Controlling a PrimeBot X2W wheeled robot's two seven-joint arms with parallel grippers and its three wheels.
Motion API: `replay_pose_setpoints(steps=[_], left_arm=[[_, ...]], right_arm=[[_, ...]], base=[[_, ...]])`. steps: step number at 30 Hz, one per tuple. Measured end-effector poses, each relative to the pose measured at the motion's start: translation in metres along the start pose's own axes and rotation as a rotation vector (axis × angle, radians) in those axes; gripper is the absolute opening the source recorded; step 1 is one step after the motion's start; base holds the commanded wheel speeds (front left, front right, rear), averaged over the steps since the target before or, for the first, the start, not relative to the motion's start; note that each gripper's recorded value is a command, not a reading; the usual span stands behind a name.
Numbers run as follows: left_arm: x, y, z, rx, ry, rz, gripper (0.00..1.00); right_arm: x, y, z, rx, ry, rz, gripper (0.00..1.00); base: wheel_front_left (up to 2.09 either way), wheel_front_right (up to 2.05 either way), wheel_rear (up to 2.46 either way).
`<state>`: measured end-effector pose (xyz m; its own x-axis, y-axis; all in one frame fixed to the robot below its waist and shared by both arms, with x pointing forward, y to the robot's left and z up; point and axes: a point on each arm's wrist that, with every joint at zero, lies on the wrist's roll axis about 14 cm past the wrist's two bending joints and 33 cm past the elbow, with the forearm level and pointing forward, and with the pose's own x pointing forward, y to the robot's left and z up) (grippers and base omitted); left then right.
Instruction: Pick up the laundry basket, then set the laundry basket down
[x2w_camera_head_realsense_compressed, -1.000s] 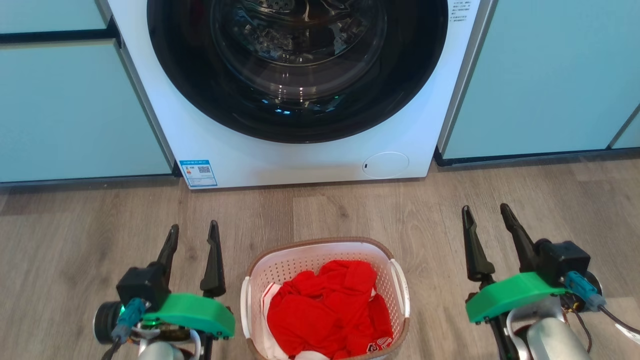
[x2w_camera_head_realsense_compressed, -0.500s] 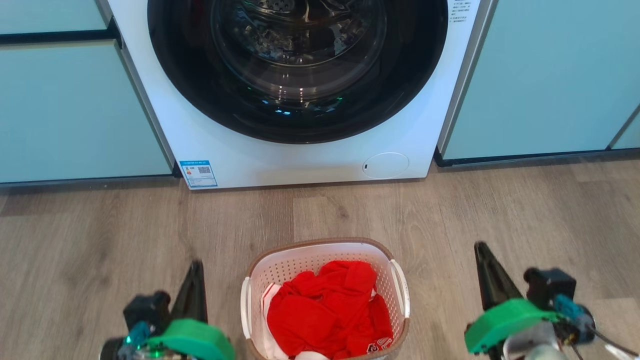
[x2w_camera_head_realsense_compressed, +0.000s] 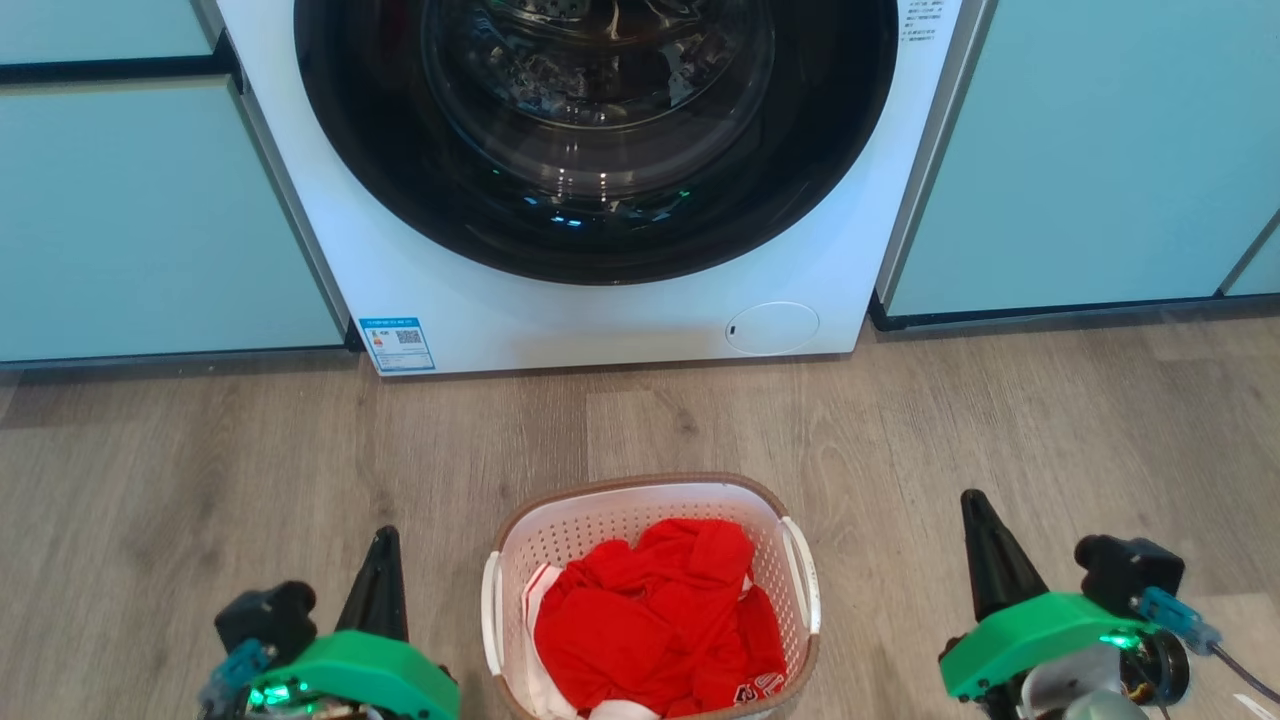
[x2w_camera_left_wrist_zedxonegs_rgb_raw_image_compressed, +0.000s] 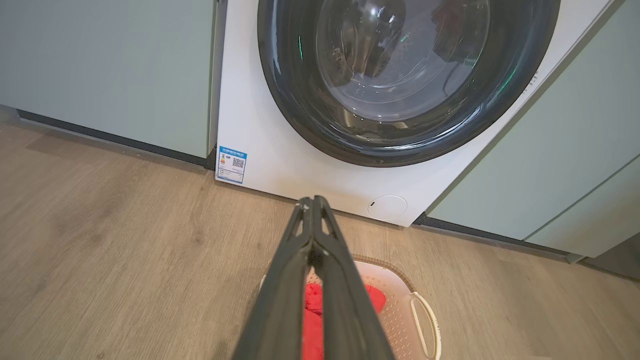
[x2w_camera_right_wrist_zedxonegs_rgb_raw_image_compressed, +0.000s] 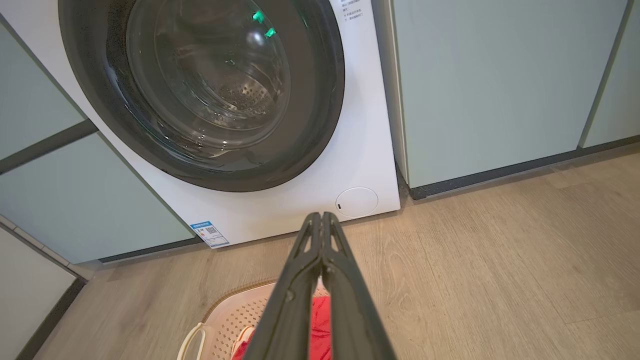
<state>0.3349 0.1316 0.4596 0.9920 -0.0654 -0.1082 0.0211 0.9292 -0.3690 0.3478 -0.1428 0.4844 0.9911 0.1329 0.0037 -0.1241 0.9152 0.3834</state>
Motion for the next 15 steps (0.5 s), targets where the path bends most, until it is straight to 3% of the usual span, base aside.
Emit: replay_pose_setpoints(steps=[15], left_arm=[[0.005, 0.009, 0.001, -0.163, 0.023, 0.031, 0.00]], right_arm=[[0.001, -0.012, 0.000, 0.161, 0.003, -0.054, 0.00]], base=[[0.00, 0.00, 0.00]])
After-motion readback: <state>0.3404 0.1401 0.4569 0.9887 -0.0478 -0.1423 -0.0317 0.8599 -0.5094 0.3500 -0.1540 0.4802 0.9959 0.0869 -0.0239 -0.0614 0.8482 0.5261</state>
